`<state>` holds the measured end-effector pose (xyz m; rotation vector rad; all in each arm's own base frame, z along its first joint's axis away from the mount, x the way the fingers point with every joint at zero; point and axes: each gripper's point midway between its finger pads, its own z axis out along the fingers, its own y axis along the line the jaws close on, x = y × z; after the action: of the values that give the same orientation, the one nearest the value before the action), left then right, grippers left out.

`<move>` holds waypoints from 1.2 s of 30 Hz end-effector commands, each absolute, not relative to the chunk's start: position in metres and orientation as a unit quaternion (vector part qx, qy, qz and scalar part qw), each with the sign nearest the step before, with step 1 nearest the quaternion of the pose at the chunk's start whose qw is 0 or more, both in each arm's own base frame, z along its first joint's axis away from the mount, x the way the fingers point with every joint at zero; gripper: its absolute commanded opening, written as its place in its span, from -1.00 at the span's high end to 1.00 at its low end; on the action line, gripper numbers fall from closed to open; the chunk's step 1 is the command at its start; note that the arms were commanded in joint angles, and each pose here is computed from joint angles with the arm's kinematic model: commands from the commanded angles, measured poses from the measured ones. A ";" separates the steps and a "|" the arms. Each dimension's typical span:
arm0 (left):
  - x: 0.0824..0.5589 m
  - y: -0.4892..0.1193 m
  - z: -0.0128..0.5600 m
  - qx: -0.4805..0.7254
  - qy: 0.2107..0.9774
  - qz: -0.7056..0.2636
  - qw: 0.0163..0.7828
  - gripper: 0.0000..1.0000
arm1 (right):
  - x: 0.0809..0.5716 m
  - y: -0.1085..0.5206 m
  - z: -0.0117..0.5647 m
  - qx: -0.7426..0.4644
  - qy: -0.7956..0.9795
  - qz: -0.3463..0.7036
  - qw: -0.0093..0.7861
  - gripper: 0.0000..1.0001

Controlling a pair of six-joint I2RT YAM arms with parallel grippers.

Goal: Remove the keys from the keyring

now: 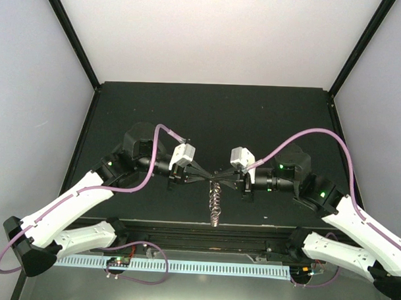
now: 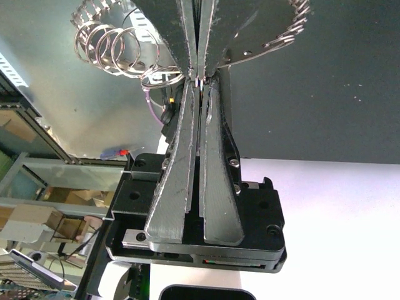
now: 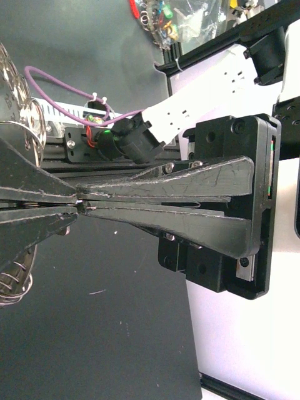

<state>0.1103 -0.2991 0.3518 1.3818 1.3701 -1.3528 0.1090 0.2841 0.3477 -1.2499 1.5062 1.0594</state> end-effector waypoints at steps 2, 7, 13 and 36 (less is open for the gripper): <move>0.104 -0.297 0.370 0.541 0.510 -0.533 0.404 0.97 | 0.124 0.280 0.366 -0.440 0.597 0.441 0.506 0.98; 0.109 -0.295 0.375 0.527 0.514 -0.529 0.422 0.97 | 0.128 0.274 0.379 -0.384 0.582 0.472 0.539 0.98; 0.110 -0.297 0.375 0.521 0.516 -0.533 0.422 0.97 | 0.130 0.267 0.393 -0.326 0.550 0.519 0.568 0.98; 0.112 -0.306 0.368 0.516 0.521 -0.559 0.387 0.97 | 0.134 0.251 0.429 -0.230 0.464 0.591 0.618 0.98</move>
<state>0.1273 -0.3055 0.3707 1.2568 1.3328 -1.3344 0.1297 0.2718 0.3803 -0.6722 1.2512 1.3597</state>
